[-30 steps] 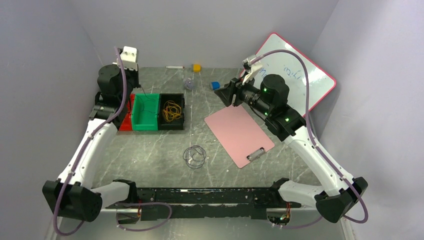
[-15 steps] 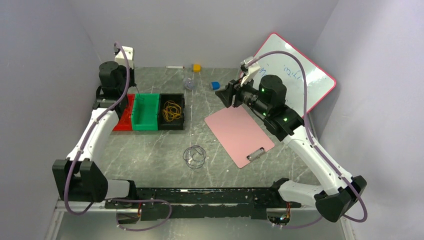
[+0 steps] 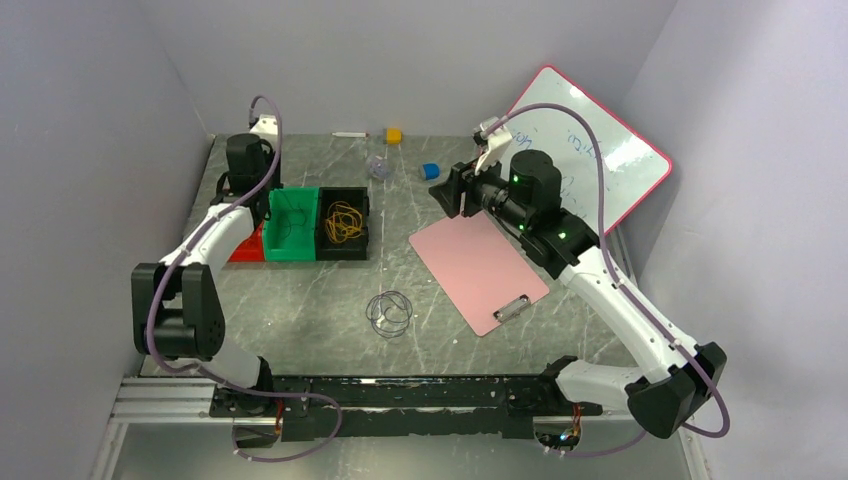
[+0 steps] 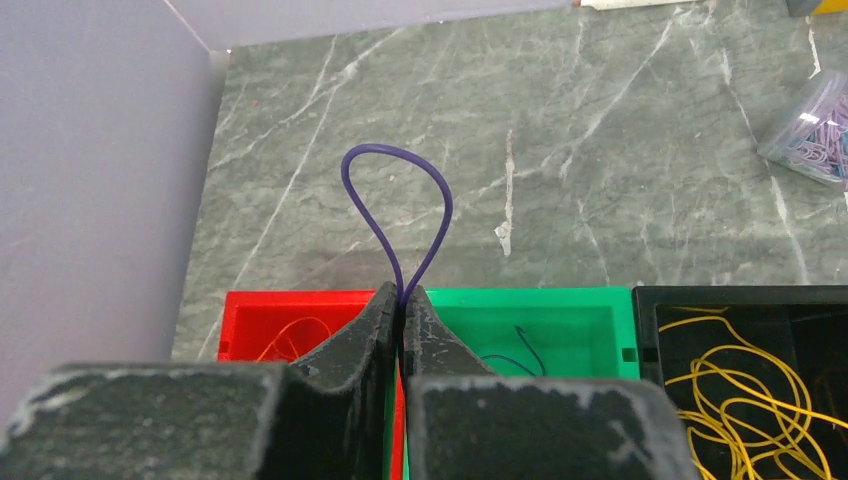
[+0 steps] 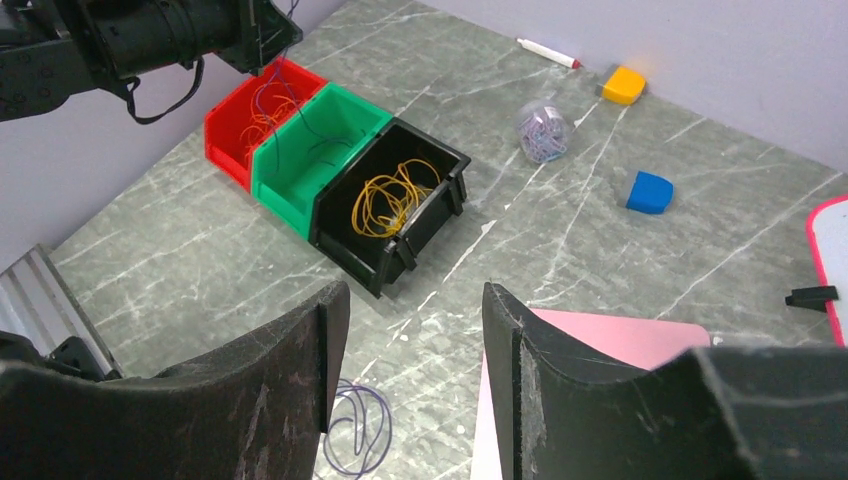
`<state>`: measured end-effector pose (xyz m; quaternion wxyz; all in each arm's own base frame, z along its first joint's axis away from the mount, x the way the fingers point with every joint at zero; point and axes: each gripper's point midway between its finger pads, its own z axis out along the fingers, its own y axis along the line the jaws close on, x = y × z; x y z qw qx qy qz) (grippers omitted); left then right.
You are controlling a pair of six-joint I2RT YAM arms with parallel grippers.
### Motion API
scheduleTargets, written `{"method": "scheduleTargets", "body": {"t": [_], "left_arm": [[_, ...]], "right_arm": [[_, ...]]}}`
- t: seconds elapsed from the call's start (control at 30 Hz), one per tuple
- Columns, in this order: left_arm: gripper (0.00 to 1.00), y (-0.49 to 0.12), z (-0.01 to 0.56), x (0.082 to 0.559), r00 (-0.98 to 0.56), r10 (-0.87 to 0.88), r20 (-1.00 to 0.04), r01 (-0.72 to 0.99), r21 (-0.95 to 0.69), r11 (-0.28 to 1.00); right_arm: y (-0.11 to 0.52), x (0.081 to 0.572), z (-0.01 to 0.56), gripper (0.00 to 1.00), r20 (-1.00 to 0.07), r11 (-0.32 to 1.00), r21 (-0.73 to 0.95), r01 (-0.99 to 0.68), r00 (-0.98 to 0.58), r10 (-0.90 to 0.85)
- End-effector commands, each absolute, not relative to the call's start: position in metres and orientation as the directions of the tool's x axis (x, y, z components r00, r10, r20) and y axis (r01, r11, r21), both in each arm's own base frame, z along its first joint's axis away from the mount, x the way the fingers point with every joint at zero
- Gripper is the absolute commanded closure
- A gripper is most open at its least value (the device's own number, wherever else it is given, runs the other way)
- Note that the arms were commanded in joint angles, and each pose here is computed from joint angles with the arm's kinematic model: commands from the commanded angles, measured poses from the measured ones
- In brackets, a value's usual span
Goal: Untangle the cables
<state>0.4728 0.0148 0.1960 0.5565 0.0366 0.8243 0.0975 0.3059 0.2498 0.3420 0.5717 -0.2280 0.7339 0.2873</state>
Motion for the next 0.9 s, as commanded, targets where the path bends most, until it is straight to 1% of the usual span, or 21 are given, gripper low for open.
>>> {"method": "scheduleTargets", "body": {"t": [0.0, 0.33, 0.5, 0.7, 0.87], "left_arm": [[0.93, 0.019, 0.210, 0.484, -0.283, 0.124, -0.951, -0.099, 0.157, 0.983], [0.93, 0.009, 0.212, 0.496, -0.139, 0.088, -0.986, -0.087, 0.101, 0.991], [0.90, -0.004, 0.187, 0.500, -0.168, 0.072, -0.983, -0.059, 0.083, 0.995], [0.87, -0.024, 0.154, 0.489, -0.214, 0.051, -0.976, -0.041, 0.061, 0.997], [0.80, -0.029, 0.138, 0.479, -0.252, 0.027, -0.967, -0.063, 0.044, 0.997]], "right_arm": [[0.253, 0.309, 0.333, 0.45, -0.967, 0.730, 0.163, -0.664, -0.254, -0.014], [0.255, 0.309, 0.324, 0.45, -0.963, 0.728, 0.170, -0.664, -0.270, -0.022], [0.255, 0.309, 0.322, 0.45, -0.961, 0.727, 0.174, -0.664, -0.276, -0.023], [0.256, 0.308, 0.319, 0.45, -0.959, 0.723, 0.180, -0.666, -0.282, -0.021], [0.256, 0.308, 0.318, 0.45, -0.958, 0.722, 0.180, -0.668, -0.284, -0.023]]}}
